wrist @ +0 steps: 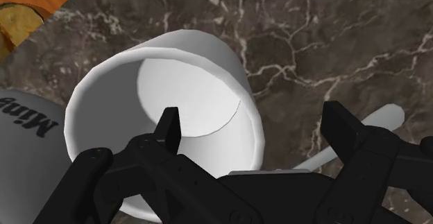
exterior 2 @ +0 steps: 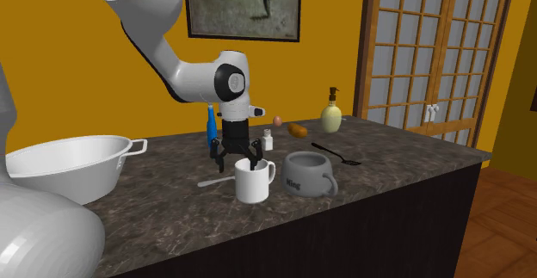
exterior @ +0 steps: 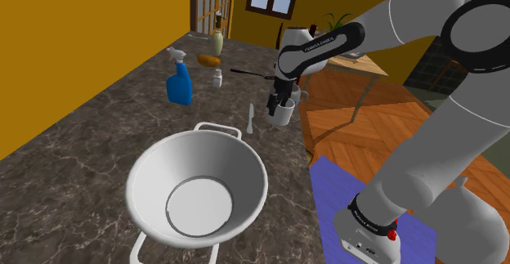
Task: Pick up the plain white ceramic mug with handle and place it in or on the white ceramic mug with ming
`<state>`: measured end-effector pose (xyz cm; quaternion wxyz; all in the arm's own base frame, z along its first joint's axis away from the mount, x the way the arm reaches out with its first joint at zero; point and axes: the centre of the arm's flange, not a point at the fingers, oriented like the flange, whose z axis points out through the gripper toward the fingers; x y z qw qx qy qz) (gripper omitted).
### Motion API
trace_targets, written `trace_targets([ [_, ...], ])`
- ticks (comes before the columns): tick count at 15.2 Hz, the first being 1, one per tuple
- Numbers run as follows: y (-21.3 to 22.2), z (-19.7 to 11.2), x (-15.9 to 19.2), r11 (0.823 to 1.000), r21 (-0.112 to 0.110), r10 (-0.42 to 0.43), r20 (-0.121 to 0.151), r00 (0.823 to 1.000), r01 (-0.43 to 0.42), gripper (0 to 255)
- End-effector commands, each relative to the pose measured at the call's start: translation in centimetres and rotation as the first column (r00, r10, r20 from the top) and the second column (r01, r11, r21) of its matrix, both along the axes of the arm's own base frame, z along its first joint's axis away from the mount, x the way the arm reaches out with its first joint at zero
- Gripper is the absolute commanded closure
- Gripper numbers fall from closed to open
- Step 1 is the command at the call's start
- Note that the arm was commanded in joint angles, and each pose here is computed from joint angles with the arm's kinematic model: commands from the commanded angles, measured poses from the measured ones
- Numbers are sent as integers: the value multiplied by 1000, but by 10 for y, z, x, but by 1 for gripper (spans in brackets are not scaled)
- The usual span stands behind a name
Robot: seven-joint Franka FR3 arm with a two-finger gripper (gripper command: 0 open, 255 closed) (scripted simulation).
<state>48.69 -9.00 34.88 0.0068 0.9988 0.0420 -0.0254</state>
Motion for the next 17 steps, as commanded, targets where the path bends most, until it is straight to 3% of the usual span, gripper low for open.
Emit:
trace_targets([
  [1,0,-2,0,1000,0,0,1,1000,0,0],
  [6,0,-2,0,1000,0,0,1,1000,0,0],
  [7,0,-2,0,1000,0,0,1,1000,0,255],
  [17,0,3,0,1000,0,0,1,1000,0,255],
])
